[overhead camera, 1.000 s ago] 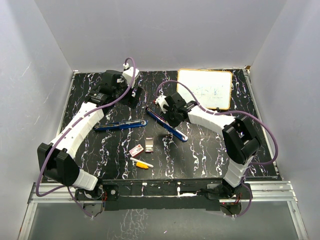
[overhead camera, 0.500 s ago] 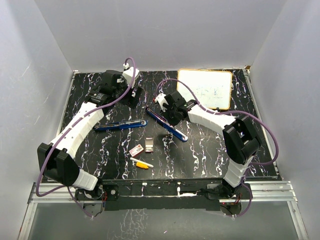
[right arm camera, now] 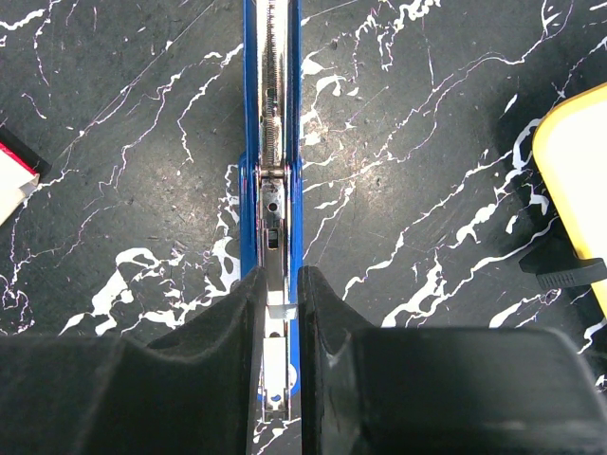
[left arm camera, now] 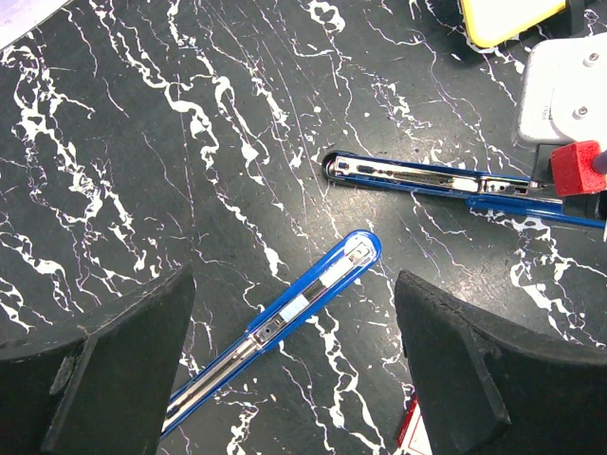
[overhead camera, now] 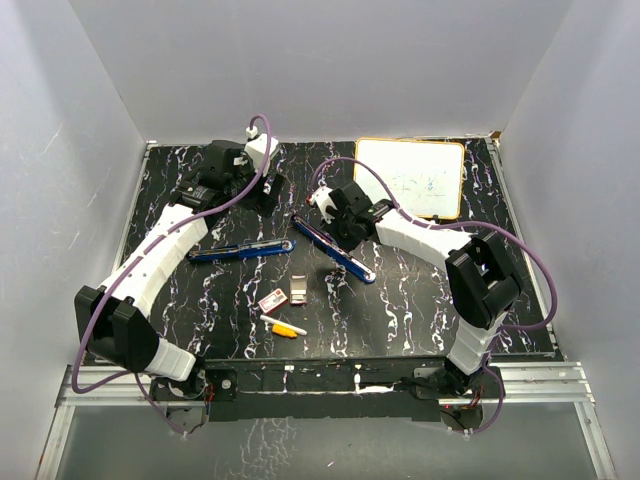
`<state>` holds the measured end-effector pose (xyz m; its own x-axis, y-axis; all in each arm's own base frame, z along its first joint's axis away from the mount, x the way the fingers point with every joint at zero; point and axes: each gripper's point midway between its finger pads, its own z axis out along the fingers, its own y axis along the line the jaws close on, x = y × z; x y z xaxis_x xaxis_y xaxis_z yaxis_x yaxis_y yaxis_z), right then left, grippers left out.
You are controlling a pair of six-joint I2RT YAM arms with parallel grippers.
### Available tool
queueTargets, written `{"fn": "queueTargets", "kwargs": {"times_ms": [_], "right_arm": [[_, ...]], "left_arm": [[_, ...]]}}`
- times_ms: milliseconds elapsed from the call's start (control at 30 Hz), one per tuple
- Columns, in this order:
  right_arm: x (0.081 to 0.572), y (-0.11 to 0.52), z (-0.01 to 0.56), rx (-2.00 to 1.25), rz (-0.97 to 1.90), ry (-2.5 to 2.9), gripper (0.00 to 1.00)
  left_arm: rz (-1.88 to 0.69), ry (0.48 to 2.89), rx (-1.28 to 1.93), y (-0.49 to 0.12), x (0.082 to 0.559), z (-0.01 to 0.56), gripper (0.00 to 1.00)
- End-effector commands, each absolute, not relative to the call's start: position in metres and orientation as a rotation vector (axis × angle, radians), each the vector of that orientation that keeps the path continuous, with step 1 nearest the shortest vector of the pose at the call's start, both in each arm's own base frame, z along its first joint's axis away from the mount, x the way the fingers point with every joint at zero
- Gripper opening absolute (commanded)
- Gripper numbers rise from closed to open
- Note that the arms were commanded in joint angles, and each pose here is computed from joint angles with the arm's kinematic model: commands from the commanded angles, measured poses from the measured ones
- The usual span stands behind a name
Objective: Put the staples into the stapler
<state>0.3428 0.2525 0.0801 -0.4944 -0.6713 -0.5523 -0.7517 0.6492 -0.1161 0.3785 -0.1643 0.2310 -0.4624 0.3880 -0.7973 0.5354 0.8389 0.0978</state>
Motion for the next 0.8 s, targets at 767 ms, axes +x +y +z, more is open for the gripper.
{"fn": "queueTargets", "kwargs": {"times_ms": [767], "right_arm": [[0.350,0.257,0.078,-1.114,0.173,2.294,0.11]], "left_arm": [[-0.200,2.052,0.655,-0.158,0.375,0.258,0.85]]}}
